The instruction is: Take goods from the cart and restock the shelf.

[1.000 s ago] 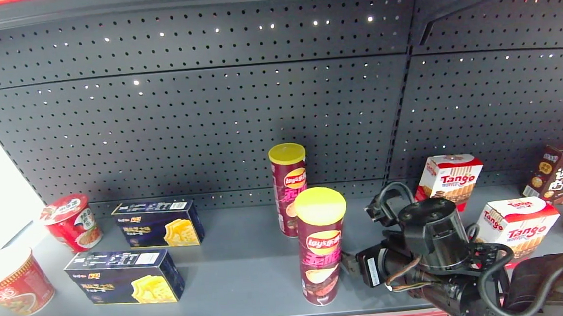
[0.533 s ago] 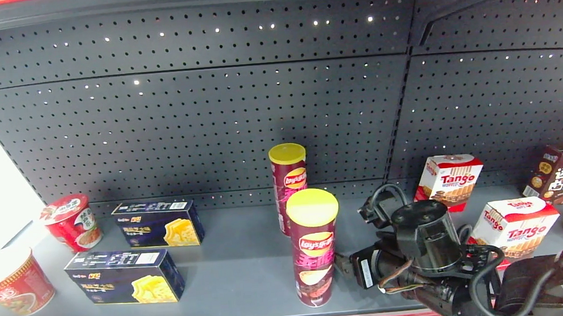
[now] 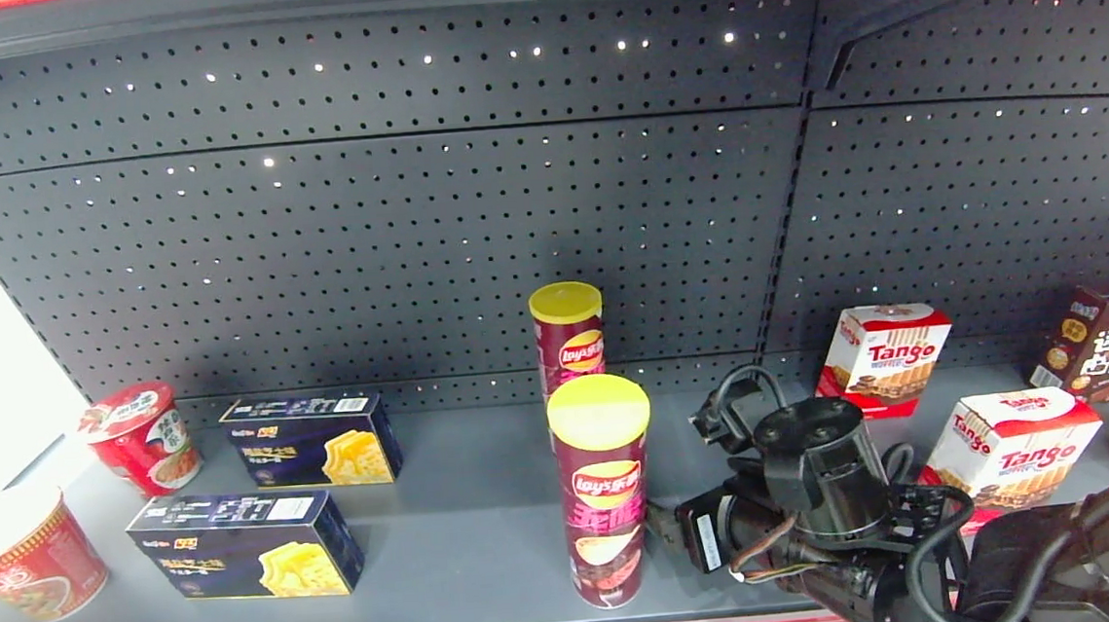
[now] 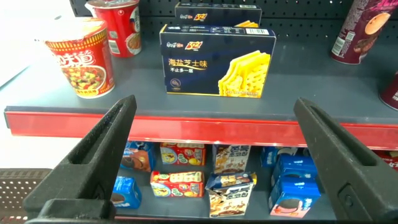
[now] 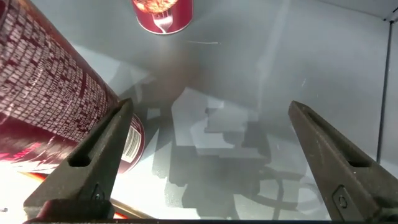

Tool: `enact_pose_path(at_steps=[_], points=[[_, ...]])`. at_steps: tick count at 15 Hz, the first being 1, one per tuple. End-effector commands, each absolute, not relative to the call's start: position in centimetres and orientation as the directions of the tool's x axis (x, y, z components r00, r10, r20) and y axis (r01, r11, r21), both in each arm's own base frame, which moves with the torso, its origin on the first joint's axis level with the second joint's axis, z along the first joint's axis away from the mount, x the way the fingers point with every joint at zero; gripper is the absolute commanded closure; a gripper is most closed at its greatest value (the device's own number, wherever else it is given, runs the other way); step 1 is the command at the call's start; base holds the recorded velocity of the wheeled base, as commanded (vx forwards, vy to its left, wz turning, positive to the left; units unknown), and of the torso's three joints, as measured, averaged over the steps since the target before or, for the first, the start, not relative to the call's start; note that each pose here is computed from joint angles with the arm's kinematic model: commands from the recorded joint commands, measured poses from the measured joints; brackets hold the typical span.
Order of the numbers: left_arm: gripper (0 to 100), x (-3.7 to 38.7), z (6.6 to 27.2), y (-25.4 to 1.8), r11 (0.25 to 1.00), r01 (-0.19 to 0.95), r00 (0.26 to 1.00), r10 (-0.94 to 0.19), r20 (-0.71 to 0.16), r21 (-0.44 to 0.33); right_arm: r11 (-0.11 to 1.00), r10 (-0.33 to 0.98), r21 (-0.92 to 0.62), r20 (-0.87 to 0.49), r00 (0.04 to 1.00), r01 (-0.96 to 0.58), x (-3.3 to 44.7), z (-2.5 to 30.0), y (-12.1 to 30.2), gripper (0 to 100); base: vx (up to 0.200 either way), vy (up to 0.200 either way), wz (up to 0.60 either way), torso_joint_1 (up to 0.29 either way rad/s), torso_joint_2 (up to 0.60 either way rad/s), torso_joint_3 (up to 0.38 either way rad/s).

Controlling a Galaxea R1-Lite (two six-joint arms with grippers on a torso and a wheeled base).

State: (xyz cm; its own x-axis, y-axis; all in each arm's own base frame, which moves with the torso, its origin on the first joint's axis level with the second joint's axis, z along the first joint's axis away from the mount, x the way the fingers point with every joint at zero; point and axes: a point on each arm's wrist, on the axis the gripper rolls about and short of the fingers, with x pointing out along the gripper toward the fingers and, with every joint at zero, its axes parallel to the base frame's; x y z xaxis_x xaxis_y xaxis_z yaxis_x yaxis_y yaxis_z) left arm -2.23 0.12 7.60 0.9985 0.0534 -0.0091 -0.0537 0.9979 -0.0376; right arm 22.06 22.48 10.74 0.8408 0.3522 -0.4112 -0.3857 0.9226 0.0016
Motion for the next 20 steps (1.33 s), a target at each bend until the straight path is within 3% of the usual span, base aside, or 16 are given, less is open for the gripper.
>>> enact_pose_path(at_steps=[1, 20], points=[[0, -2.2, 7.6, 0.1, 0.998, -0.054, 0.999, 0.054, -0.011, -0.038, 0.920, 0.359, 0.003, -0.409, 0.839, -0.392, 22.0, 10.8, 22.7, 0, 0.000, 0.000, 0.00, 0.000, 0.00, 0.000], [0, -2.2, 7.6, 0.1, 0.998, -0.054, 0.999, 0.054, -0.011, -0.038, 0.930, 0.330, -0.013, -0.411, 0.850, -0.367, 21.3, 11.0, 21.7, 0, 0.000, 0.000, 0.00, 0.000, 0.00, 0.000]])
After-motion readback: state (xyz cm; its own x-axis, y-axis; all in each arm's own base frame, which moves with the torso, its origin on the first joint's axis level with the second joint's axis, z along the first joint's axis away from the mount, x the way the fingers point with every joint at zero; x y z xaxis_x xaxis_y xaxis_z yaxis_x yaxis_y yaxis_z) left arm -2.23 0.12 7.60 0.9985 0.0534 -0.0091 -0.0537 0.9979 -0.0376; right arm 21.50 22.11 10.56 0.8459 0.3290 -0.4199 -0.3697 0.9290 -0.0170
